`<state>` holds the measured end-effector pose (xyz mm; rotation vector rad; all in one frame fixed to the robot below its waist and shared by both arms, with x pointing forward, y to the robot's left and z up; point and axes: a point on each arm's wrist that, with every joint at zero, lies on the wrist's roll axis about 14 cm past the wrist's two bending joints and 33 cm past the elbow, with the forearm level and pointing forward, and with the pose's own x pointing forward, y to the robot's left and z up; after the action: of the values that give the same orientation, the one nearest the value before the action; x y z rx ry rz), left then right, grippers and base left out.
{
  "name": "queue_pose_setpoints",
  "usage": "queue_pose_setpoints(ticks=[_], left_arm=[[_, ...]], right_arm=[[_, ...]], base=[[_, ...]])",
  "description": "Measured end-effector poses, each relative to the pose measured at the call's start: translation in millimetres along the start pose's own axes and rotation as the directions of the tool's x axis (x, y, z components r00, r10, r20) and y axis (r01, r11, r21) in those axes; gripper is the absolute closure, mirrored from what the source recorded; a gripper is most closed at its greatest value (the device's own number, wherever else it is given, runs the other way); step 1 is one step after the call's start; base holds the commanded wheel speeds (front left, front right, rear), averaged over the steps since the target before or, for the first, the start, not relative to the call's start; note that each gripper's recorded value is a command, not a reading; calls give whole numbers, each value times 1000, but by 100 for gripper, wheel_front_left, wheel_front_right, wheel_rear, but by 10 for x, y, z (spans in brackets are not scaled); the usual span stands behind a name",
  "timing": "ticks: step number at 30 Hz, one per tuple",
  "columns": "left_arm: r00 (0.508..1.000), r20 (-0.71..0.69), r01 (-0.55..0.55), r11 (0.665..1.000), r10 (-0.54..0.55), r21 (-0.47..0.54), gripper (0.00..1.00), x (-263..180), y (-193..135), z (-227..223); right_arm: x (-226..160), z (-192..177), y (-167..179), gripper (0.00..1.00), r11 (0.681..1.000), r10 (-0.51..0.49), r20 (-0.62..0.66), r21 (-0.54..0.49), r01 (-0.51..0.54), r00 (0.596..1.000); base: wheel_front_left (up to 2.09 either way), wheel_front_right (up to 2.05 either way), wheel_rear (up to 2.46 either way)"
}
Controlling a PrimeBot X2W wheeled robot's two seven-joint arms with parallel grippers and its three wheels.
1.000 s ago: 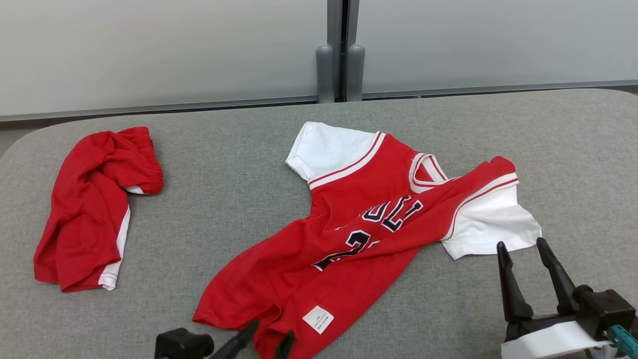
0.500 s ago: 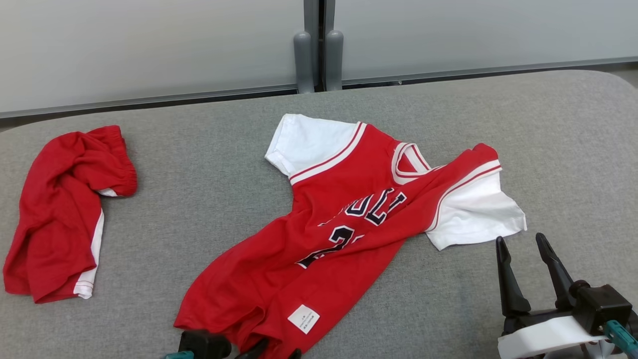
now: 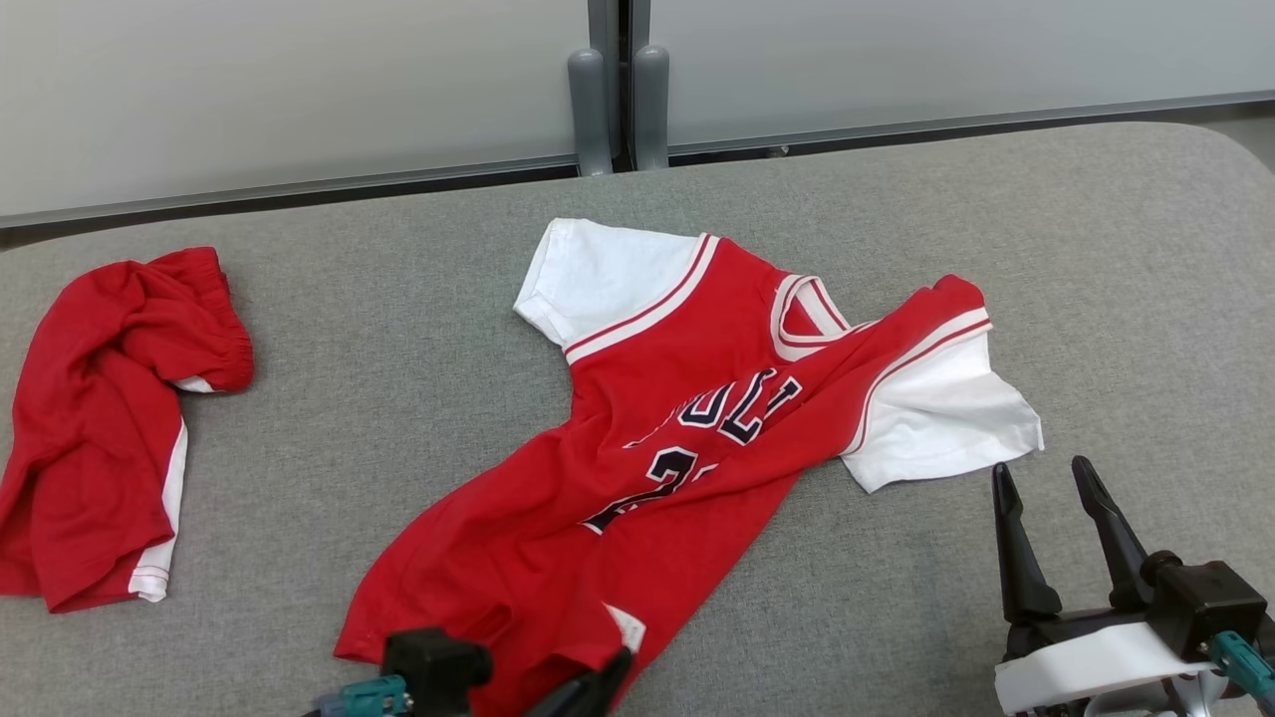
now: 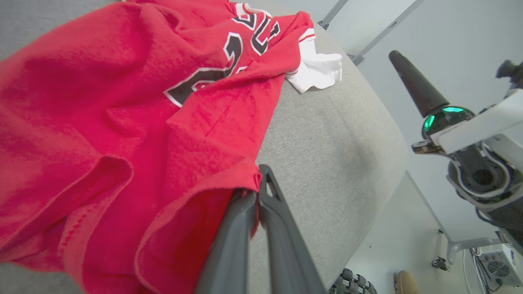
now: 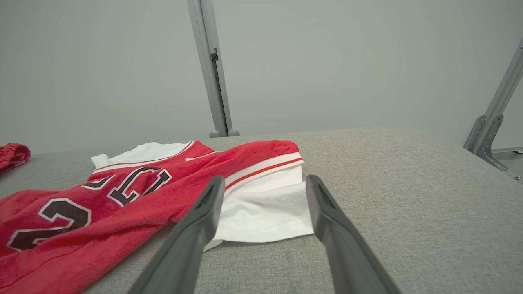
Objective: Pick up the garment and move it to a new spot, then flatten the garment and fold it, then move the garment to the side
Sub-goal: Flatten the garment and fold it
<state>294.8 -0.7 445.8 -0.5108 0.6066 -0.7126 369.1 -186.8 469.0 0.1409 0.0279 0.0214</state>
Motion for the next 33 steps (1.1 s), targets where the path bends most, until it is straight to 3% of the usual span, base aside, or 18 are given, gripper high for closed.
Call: queue_pose_setpoints(ticks=[3,10,12,14,15,16,22,24,28,33], left_arm=[[990,8,139,989,-139,-41,100,-13,-318,68],[962,-39,255,942,-270,-218,100,-17,-561,-6],[952,-52,273,912,-302,-305,58,-1,-605,-54],[952,-63,257,892,-301,-372,50,24,-558,-97],[952,-58,250,877,-299,-410,4,44,-534,-96],[953,-54,242,860,-297,-450,0,63,-513,-97],[960,-103,134,747,-261,-651,0,106,-352,-246],[956,-139,102,737,-257,-668,0,86,-322,-308],[944,-196,75,752,-265,-655,0,24,-293,-384],[945,-238,74,857,-223,-510,0,-78,-139,-317]], right_arm=[[1,-3,-7,0,1000,-2,-1,0,2,1000],[43,35,-39,0,1000,-10,10,-5,10,1000],[59,24,-57,0,1000,-16,8,-2,16,1000],[76,7,-82,0,1000,-22,3,-4,22,1000],[78,-12,-95,0,1000,-26,-3,-4,26,1000],[80,-28,-110,0,1000,-31,-8,-5,31,999],[123,-125,-182,0,999,-51,-35,-8,50,998],[148,-147,-163,0,999,-44,-40,-10,43,998],[196,-167,-100,0,1000,-23,-44,-10,23,999],[266,-131,-9,0,1000,7,-30,-15,-8,1000]], base=[[0,0,0],[0,0,0],[0,0,0],[0,0,0],[0,0,0],[0,0,0],[0,0,0],[0,0,0],[0,0,0],[0,0,0]])
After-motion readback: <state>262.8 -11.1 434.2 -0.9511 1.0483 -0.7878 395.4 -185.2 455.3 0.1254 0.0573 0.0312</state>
